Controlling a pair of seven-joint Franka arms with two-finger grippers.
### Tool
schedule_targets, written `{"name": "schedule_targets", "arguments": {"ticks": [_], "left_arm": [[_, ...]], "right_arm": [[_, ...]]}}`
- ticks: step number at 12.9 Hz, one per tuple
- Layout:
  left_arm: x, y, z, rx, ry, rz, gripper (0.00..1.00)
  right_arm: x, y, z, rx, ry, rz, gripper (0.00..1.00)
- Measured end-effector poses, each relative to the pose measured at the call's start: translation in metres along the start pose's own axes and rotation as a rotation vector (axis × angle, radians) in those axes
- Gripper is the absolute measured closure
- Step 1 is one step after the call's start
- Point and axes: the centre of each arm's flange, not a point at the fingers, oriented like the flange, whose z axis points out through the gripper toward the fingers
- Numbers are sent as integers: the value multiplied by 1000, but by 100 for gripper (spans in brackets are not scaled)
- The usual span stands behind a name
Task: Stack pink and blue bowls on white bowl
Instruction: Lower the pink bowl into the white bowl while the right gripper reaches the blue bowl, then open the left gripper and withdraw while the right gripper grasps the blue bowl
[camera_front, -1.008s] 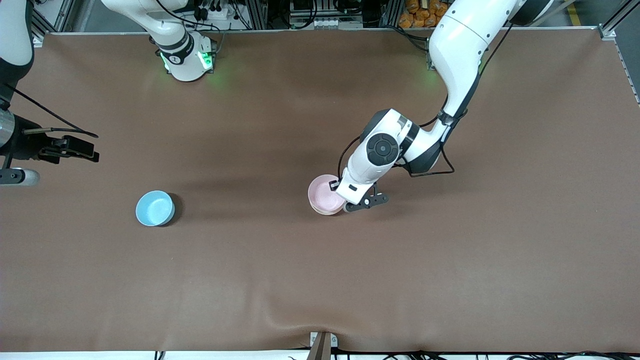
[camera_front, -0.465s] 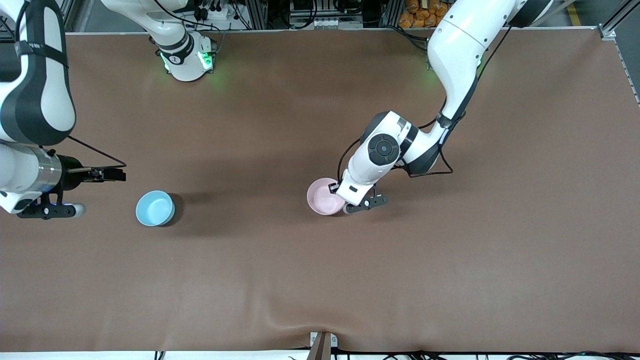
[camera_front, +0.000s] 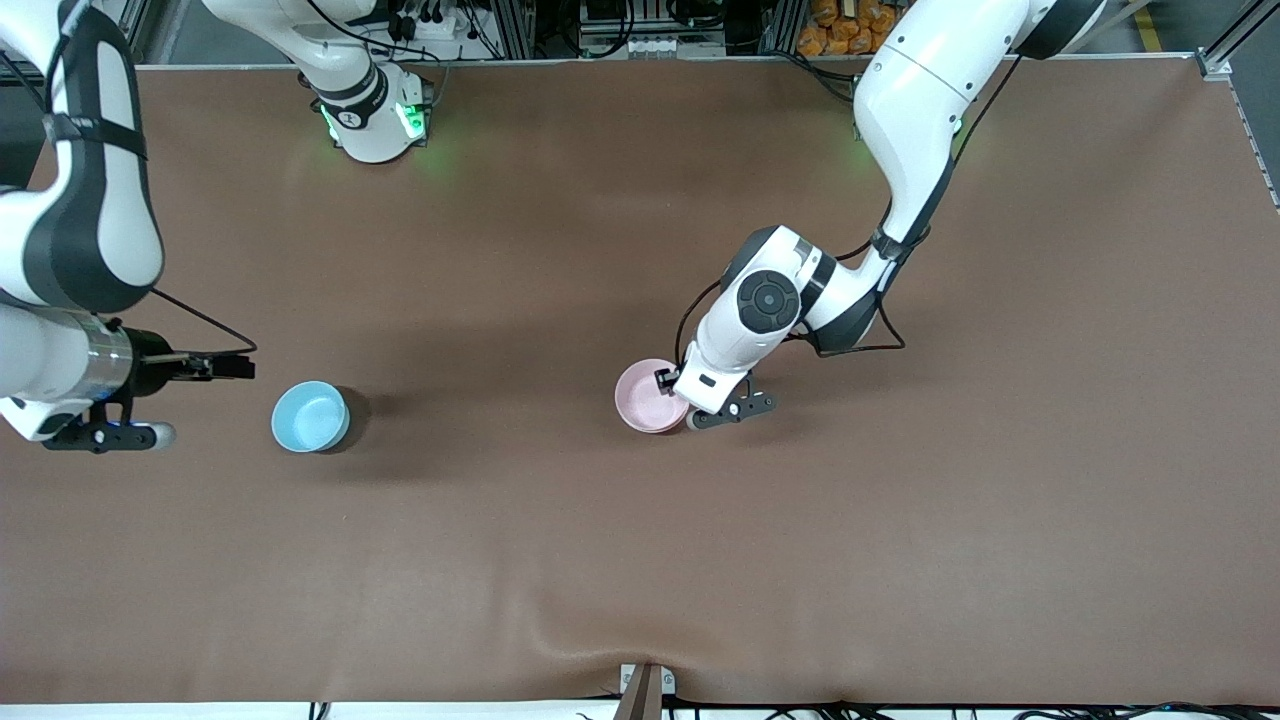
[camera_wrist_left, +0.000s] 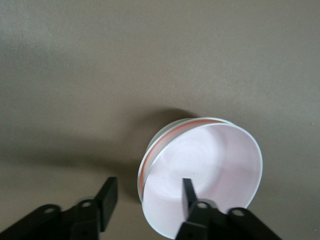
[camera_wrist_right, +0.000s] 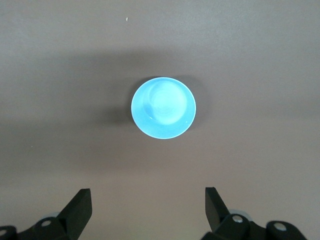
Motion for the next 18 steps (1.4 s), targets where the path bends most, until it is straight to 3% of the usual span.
{"name": "schedule_targets", "arguments": {"ticks": [3,4,10,15,18], "left_arm": [[4,3,-31,8,2,0,3],[7,2,-48,12,5,-4,0],[32,-25,-149,42,23,-49,0],[47,-53,-210,57,41,-18,0],[77,-98,-248,72,46,30,0]], "right_arm": [[7,7,36,-2,14,13,0],[7,11,50,-3,22,19,0],[8,21,115,-14,102,37,0],[16,33,157,-25,129,49,0],[25,49,184,-33,137,33,0]]}}
